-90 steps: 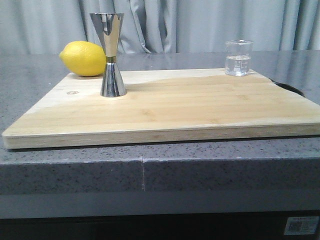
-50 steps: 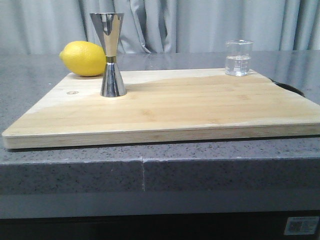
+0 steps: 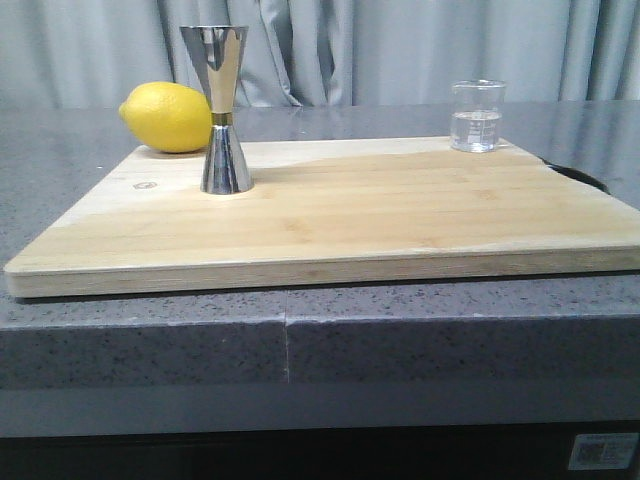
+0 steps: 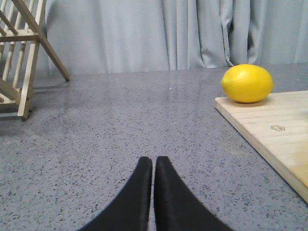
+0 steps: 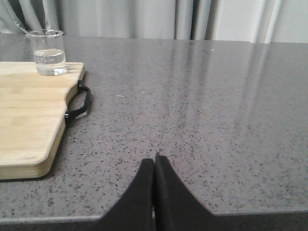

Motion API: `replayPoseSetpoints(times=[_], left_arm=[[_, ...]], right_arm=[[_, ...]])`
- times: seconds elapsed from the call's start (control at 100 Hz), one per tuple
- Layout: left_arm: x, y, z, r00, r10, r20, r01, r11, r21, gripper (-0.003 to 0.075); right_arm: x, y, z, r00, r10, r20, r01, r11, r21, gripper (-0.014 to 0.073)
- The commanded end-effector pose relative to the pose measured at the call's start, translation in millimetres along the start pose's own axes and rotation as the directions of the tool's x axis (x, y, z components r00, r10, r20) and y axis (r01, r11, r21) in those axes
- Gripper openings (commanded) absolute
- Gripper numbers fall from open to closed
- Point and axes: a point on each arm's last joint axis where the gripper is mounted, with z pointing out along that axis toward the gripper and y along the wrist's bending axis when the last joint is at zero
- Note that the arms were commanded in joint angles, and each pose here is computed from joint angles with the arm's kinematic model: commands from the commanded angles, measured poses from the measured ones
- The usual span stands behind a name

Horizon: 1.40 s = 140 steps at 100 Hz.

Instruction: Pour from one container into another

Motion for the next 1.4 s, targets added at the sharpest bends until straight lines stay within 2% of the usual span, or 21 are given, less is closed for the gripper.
replayPoseSetpoints(times=[0.0, 0.3, 0.73, 0.87, 0.96, 1.09, 1.26, 1.39], left_arm=[[1, -1, -1, 0.997, -0.007, 0.071, 0.006, 1.000, 0.014, -0.0019], [1, -1, -1, 0.997, -0.007, 0.076, 0.006, 1.000, 0.014, -0.0019], [-1, -1, -1, 0.995, -0.027, 0.096, 0.026, 1.000, 0.017, -0.0019], [-7, -1, -2, 0.984, -0.070, 0.162, 0.068, 0.997, 0.023, -0.0019], [-13, 0, -3, 0.968, -0.111, 0.225, 0.108, 0.994, 0.029, -0.0019], [-17, 1, -4, 0.947, -0.217, 0.236, 0.214, 0.976, 0.039, -0.0019], [-36, 3, -8, 0.924, -0.270, 0.270, 0.265, 0.963, 0.056, -0.0019], [-58, 2, -11, 0.930, -0.272, 0.247, 0.263, 0.962, 0.067, -0.0019]], right_arm=[[-8, -1, -2, 0.994, -0.011, 0.111, 0.010, 1.000, 0.014, -0.0071], [-9, -1, -2, 0.993, -0.011, 0.121, 0.010, 1.000, 0.015, -0.0070], [-18, -1, -3, 0.976, -0.013, 0.219, 0.009, 1.000, 0.020, -0.0071], [-27, -2, -6, 0.950, -0.015, 0.312, 0.007, 1.000, 0.024, -0.0071], [-35, -2, -9, 0.912, 0.002, 0.410, -0.014, 1.000, 0.026, -0.0071], [-45, -4, -14, 0.865, 0.022, 0.501, -0.041, 0.999, 0.027, -0.0071], [-62, -6, -19, 0.864, 0.082, 0.497, -0.095, 0.996, 0.001, -0.0071], [-80, -7, -25, 0.890, 0.084, 0.449, -0.094, 0.996, -0.001, -0.0071]])
